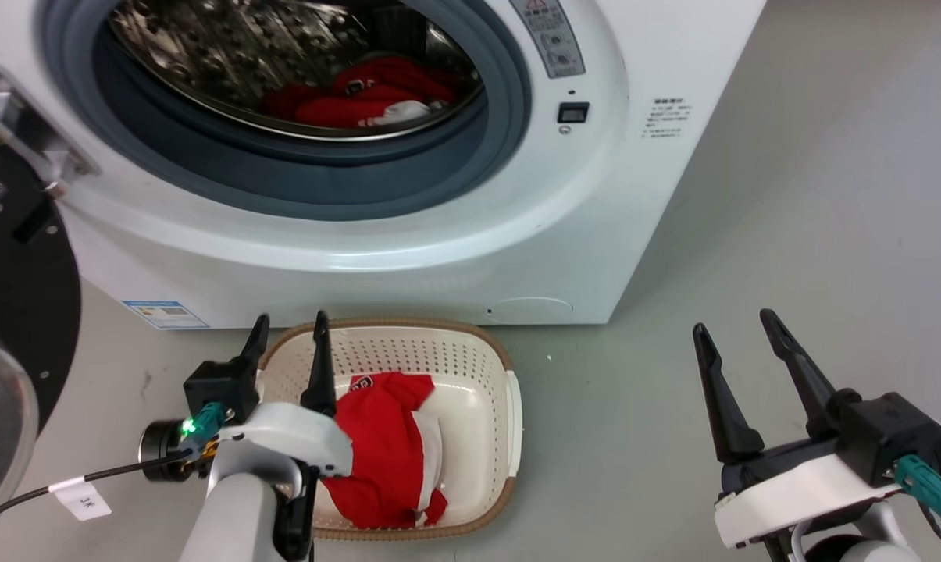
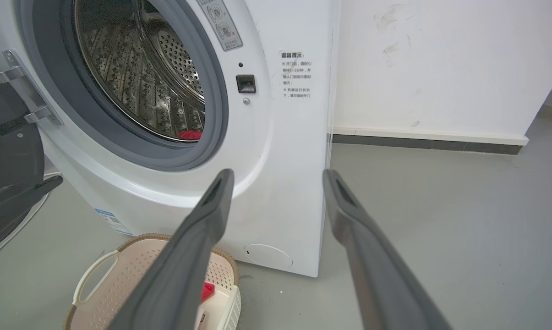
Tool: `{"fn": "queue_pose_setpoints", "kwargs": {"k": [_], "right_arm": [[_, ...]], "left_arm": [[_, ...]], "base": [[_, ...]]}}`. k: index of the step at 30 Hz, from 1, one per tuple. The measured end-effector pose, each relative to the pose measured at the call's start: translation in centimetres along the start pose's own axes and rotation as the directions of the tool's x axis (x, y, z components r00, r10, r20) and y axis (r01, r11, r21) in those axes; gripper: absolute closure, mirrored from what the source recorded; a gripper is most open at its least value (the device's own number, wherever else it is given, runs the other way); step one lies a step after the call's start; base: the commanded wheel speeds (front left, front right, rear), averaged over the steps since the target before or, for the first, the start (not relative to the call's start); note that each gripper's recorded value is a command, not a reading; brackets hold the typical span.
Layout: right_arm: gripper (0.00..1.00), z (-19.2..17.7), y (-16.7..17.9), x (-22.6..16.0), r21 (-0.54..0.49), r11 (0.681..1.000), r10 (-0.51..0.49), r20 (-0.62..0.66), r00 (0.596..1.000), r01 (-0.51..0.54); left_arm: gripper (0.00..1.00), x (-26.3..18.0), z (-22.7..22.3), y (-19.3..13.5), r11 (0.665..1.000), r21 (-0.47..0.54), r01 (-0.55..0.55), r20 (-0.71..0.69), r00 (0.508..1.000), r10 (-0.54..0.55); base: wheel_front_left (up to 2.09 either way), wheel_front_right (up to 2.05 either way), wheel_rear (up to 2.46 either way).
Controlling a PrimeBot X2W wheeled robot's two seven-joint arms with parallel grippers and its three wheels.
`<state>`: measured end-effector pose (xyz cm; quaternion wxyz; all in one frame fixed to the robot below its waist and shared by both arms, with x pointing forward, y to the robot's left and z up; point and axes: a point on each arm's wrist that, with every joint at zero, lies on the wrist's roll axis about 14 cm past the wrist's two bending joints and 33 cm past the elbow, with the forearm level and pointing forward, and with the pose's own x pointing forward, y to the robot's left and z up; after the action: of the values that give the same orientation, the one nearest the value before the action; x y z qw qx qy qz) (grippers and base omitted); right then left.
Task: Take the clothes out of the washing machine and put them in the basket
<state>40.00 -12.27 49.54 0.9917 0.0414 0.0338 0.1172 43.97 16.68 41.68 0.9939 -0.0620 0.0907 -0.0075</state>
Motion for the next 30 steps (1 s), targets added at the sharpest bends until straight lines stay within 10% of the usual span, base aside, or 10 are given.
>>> {"fn": "queue_pose_setpoints", "kwargs": {"k": [17,30], "right_arm": [[0.0,0.4,0.3,-0.5,-0.006,1.0,0.007,-0.005,1.0,-0.007],[0.0,-2.2,-0.2,0.3,0.037,0.999,-0.004,-0.067,0.998,0.007]], "left_arm": [[0.0,3.4,10.7,-4.7,0.987,0.102,0.128,0.261,0.954,-0.15],[0.0,12.0,9.2,-5.2,0.976,0.147,0.162,0.125,0.976,-0.181]], "base": [[0.0,0.0,0.0],[0.0,0.0,0.0]]}}
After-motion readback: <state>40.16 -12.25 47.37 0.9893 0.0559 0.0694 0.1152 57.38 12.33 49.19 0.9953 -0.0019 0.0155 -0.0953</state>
